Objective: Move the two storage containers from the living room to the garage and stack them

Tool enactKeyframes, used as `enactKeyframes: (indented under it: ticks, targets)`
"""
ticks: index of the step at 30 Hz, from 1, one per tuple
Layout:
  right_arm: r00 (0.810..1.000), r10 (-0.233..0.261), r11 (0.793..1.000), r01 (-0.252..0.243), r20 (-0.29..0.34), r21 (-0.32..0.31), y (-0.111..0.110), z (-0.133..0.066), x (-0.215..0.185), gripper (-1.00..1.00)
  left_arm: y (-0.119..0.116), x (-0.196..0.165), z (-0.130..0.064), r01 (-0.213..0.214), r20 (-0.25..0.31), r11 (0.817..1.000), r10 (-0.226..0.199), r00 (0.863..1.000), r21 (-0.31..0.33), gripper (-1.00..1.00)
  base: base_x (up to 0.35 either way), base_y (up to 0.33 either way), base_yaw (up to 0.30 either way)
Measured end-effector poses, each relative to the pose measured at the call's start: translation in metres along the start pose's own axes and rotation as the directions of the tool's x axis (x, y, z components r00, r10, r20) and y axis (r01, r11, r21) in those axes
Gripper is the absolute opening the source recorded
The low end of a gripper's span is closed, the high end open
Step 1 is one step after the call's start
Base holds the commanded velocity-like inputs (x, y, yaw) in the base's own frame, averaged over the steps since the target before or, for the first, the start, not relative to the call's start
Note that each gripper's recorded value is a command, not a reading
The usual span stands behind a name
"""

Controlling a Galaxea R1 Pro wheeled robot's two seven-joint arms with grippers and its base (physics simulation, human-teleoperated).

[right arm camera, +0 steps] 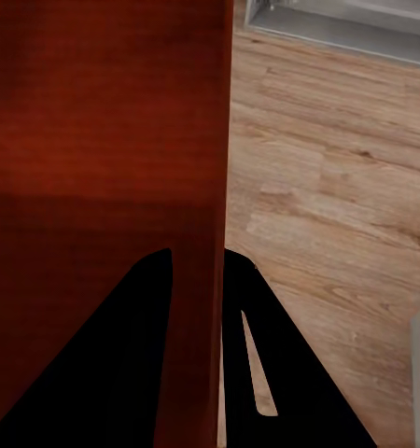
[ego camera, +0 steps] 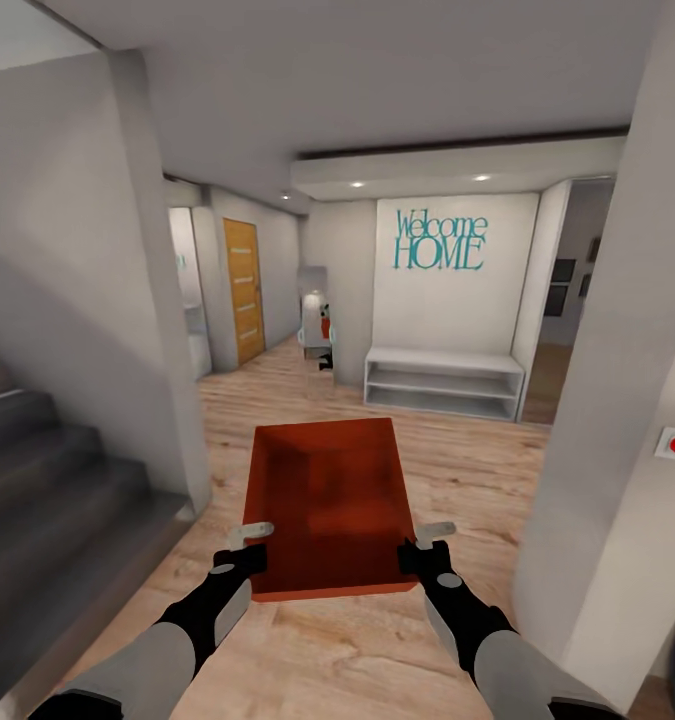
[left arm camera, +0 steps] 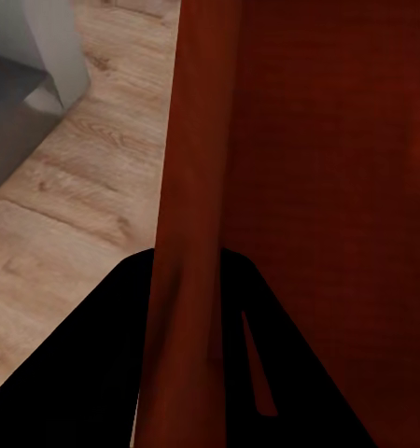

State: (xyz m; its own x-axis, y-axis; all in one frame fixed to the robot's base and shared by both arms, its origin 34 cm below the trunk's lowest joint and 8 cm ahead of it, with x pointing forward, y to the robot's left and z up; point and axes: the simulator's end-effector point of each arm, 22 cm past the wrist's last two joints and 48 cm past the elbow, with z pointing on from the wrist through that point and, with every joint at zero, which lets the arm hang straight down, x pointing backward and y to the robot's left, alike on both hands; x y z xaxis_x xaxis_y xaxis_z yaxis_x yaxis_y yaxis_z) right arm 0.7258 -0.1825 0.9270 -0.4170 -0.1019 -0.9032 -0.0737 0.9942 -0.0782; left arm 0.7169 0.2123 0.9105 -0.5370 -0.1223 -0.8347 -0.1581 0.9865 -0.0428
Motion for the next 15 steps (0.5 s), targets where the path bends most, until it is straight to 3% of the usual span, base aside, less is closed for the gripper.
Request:
enactKeyframes:
  ticks: [15]
  targets:
    - [1.0, -0.001, 1.0, 0.001, -0.001, 0.0, 0.0, 0.0, 0.0001, -1.0, 0.0001, 0.0003, 0.0, 0.001, -0.001, 1.0, -0.001, 1.0, 0.0, -1.0, 0.322, 0.0, 0.0]
